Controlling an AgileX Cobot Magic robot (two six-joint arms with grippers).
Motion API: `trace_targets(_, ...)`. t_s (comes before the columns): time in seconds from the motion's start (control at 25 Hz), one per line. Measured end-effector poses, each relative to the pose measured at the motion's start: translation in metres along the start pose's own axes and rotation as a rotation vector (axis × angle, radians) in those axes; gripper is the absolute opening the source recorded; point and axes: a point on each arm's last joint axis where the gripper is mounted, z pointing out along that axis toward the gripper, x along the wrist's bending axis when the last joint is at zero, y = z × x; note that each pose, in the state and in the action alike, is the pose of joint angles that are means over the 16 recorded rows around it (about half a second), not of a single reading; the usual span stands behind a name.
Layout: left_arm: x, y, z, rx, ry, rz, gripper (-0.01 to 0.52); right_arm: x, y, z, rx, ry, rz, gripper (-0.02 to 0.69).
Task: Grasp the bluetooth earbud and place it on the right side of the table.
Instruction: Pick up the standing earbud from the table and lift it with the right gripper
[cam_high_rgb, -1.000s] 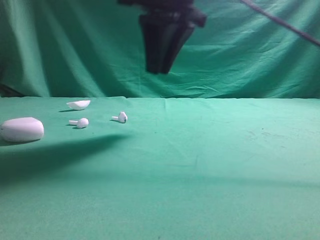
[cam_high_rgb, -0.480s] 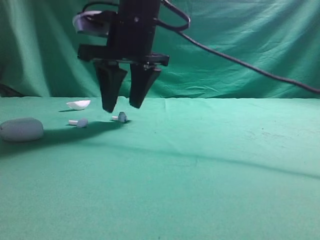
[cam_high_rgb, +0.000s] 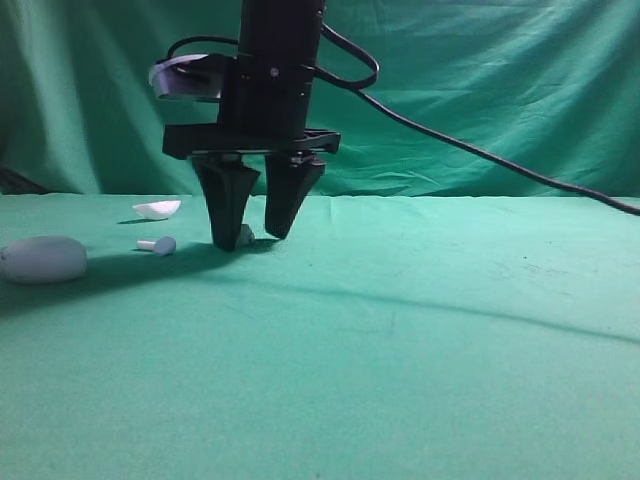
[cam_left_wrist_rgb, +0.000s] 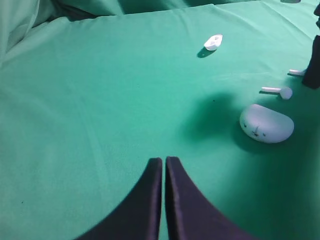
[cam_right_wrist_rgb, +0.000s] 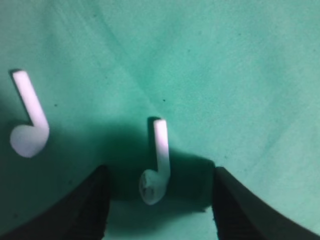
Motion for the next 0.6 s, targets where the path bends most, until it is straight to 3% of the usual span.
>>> trace_targets(0.6,0.0,0.0,0.0,0.0,0.0,0.0,0.0,0.0,0.006,-0.013,-0.016,-0.013,0.009,0.122)
